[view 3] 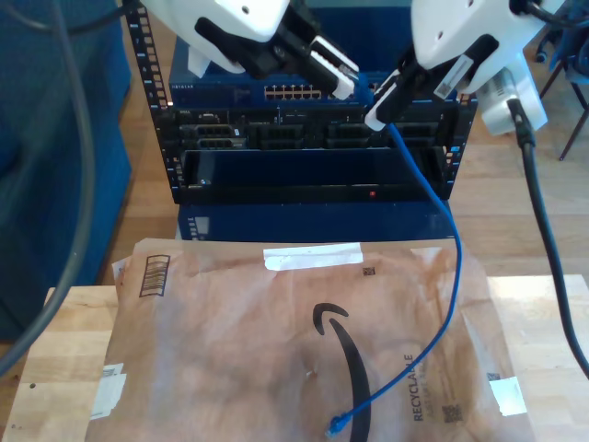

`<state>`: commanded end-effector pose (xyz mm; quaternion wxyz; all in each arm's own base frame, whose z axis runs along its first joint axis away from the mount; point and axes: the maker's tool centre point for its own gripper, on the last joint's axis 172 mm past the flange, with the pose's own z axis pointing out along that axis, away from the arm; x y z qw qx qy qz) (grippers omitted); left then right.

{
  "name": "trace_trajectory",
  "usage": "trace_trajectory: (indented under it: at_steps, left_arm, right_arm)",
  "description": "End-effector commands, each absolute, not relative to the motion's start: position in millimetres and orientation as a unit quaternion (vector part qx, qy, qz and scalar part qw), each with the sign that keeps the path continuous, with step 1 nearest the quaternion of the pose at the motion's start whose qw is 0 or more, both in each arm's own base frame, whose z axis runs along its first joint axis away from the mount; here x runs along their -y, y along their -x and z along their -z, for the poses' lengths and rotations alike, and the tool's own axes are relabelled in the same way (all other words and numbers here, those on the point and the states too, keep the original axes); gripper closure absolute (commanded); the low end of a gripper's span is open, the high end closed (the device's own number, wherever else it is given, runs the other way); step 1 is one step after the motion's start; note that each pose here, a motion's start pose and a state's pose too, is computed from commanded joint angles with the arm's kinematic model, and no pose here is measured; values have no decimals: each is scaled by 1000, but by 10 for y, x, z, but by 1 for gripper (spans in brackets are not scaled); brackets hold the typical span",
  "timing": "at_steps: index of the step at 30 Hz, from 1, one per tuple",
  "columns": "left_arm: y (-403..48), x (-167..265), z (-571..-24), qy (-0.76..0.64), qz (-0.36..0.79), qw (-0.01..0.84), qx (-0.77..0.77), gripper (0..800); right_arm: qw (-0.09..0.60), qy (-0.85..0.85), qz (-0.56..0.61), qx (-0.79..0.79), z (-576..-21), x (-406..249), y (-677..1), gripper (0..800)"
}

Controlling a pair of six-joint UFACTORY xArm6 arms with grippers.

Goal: Grab the cable and plug it in

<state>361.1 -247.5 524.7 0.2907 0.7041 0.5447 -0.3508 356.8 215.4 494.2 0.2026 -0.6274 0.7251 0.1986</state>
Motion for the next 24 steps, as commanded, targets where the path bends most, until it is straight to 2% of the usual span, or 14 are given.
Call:
trace_trajectory:
  at_steps: [2, 3, 4, 6, 9, 14, 19, 24]
  left_arm:
    - [-3611, 2475, -5252, -704, 350, 291, -544, 799]
    - [-3616, 2475, -5253, -704, 350, 292, -545, 799]
    - [-3616, 2469, -5258, -704, 350, 292, -545, 799]
    - [-3616, 2461, -5259, -703, 349, 291, -547, 799]
    - [-3631, 2455, -5344, -694, 358, 303, -545, 799]
    - [-3805, 2303, -5483, -646, 393, 327, -568, 799]
    - [-3777, 2296, -5458, -599, 482, 292, -568, 799]
    - [-3687, 2323, -5527, -581, 526, 273, -558, 799]
  right_arm:
    - [203, 626, -200, -726, -4932, -2152, -3572, 418]
    - [202, 627, -199, -726, -4928, -2148, -3569, 324]
    - [201, 627, -199, -726, -4920, -2144, -3570, 191]
    - [202, 627, -196, -726, -4928, -2132, -3573, 16]
    - [214, 639, -174, -718, -5046, -2074, -3584, 0]
    - [276, 668, -124, -680, -5421, -2021, -3695, 0]
    - [369, 646, -65, -665, -5997, -1947, -3790, 0]
    - [412, 629, -38, -659, -6229, -1890, -3819, 1]
